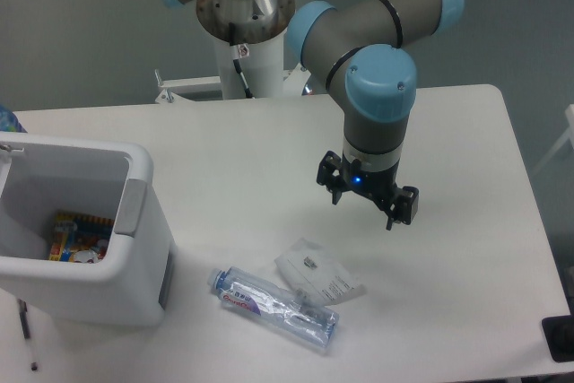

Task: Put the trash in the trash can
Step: 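Move the gripper over the clear plastic wrapper and lower it, then close the gripper on the clear plastic wrapper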

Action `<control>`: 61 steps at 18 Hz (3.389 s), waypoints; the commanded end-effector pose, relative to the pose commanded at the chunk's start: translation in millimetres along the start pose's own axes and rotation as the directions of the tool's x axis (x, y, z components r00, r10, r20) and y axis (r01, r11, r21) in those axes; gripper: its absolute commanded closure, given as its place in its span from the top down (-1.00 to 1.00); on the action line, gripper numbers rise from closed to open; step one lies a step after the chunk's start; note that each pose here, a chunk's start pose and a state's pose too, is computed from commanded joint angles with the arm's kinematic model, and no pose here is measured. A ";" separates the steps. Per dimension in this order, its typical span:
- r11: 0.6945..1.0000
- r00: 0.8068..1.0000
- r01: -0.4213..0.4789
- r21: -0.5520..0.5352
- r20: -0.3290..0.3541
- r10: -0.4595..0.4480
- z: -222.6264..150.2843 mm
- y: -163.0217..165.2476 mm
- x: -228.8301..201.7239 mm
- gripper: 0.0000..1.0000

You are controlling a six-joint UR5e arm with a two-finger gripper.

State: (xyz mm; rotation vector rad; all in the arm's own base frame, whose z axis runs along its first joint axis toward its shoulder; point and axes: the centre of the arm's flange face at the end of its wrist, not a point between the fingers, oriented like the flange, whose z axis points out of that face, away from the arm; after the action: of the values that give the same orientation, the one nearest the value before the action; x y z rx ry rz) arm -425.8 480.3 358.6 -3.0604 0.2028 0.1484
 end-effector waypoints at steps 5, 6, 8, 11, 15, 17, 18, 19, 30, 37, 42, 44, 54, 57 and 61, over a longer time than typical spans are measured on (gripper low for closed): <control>1.000 1.000 0.004 0.012 0.004 -0.004 -3.1 -1.7 -1.2 1.00; 1.000 1.000 0.006 0.016 0.007 -0.006 -4.9 -2.7 -2.6 1.00; 0.998 0.999 0.039 0.044 -0.002 -0.039 -5.0 -7.8 -2.2 1.00; 0.989 0.995 0.099 0.105 0.014 -0.101 0.0 -12.7 -2.8 1.00; 0.950 0.964 0.255 0.178 0.023 -0.263 6.9 -30.9 8.0 1.00; 0.945 0.962 0.265 0.189 0.018 -0.274 10.3 -46.6 21.7 1.00; 0.949 0.964 0.260 0.179 0.013 -0.267 14.0 -50.0 28.4 1.00; 0.952 0.966 0.254 0.170 0.002 -0.258 19.7 -51.1 37.7 1.00; 0.977 0.983 0.180 0.114 0.020 -0.183 77.8 -64.8 84.0 1.00; 1.000 1.000 -0.003 0.027 0.024 0.003 112.1 -50.5 95.7 1.00; 0.999 0.999 -0.013 -0.044 0.044 0.015 138.0 -56.3 97.3 1.00; 0.997 0.997 -0.021 -0.073 0.073 0.026 140.1 -61.5 102.3 0.64; 0.999 0.996 0.021 -0.050 0.087 -0.017 129.8 -65.0 100.6 -1.00; 0.999 0.996 0.043 -0.023 0.085 -0.041 120.5 -64.8 99.5 -1.00; 0.991 0.995 0.091 0.099 0.034 -0.094 93.7 -55.5 85.7 -1.00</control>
State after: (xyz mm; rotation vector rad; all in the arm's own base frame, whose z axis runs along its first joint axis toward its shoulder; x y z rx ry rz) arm -342.3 531.3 260.5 -2.9598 0.0634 0.1860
